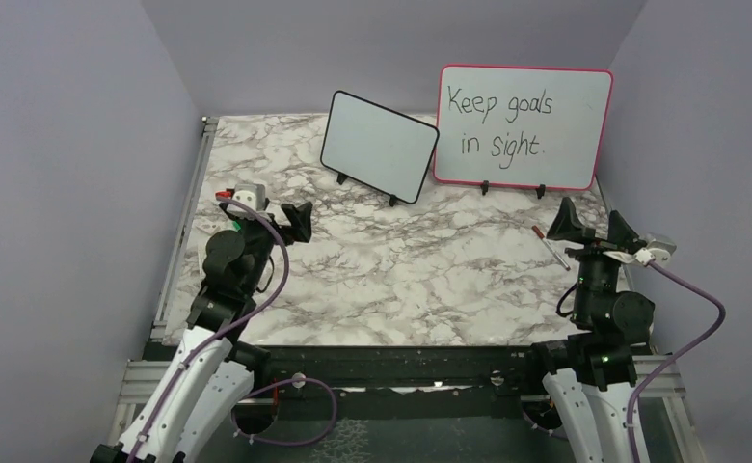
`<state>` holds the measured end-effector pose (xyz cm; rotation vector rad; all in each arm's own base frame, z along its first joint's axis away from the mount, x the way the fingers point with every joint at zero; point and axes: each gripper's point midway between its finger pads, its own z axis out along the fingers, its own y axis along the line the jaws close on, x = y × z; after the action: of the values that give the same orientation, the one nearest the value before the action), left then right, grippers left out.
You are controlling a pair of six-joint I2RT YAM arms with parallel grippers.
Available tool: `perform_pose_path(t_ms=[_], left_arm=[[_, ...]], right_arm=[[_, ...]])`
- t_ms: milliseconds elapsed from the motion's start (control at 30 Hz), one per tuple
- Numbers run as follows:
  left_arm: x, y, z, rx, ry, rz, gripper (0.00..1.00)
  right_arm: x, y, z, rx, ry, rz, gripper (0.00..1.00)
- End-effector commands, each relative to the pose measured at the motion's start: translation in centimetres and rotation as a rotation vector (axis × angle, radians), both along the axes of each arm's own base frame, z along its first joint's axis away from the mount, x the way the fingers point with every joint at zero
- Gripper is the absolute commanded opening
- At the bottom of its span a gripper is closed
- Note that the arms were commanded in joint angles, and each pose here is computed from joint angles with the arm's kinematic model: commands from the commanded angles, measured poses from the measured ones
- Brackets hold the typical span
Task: Write a sentence on the whiteboard
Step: Move the whiteboard to the center of the board.
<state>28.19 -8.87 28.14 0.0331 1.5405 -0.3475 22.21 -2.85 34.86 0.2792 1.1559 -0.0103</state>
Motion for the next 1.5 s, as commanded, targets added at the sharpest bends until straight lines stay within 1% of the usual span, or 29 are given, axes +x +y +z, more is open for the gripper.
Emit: perform_pose_path(t_ms=[0,133,333,533,633,700,800,867,967,1133,1200,1300,1467], left_arm=[[0.8,-1.4,0.1,0.020,0.023,-0.070,0.99],[1.6,-3.3,-1.5,0.061,0.086,-0.163,0.99],[3.9,-5.6,-4.5,0.079,0.220,-0.243,0.99],[8.1,-6.7,-7.7,0.129,0.335,-0.242,0.99],[10.8,-7.4,-9.3,0.120,0.385,-0.244,0.99],[12.8,-7.5,-10.0,0.117,0.388,-0.238,0.99],[16.0,-7.2,-11.6,0.162,0.398,-0.198,0.98],[17.8,-7.1,-12.7,0.175,0.419,-0.204,0.95],[19.5,-7.1,-14.2,0.178,0.436,-0.221,0.93],[21.1,-6.3,-17.8,0.192,0.482,-0.222,0.92],[21.6,-6.6,-18.8,0.172,0.491,-0.254,0.86],[22.4,-7.4,-19.7,0.175,0.484,-0.302,0.80],[23.9,-7.6,-21.4,0.208,0.489,-0.315,0.70]], right_arm=[[0.0,0.3,-0.2,0.009,0.006,0.011,1.00],[-0.2,0.3,-0.1,0.011,-0.003,0.014,1.00],[-0.5,0.5,0.0,0.014,-0.009,0.024,1.00],[-0.7,0.5,0.0,0.021,-0.015,0.022,1.00],[-0.8,0.7,0.1,0.018,-0.018,0.034,1.00],[-0.8,0.7,0.1,0.019,-0.019,0.033,1.00],[-0.9,0.7,0.0,0.020,-0.016,0.032,1.00],[-0.9,0.7,0.0,0.020,-0.017,0.035,1.00],[-1.0,0.8,0.0,0.016,-0.015,0.042,1.00],[-1.1,0.9,0.0,0.014,-0.017,0.044,1.00],[-1.2,0.9,0.0,0.016,-0.014,0.043,1.00],[-1.2,0.9,0.0,0.017,-0.018,0.046,1.00],[-1.1,1.0,-0.2,0.016,-0.011,0.047,1.00]])
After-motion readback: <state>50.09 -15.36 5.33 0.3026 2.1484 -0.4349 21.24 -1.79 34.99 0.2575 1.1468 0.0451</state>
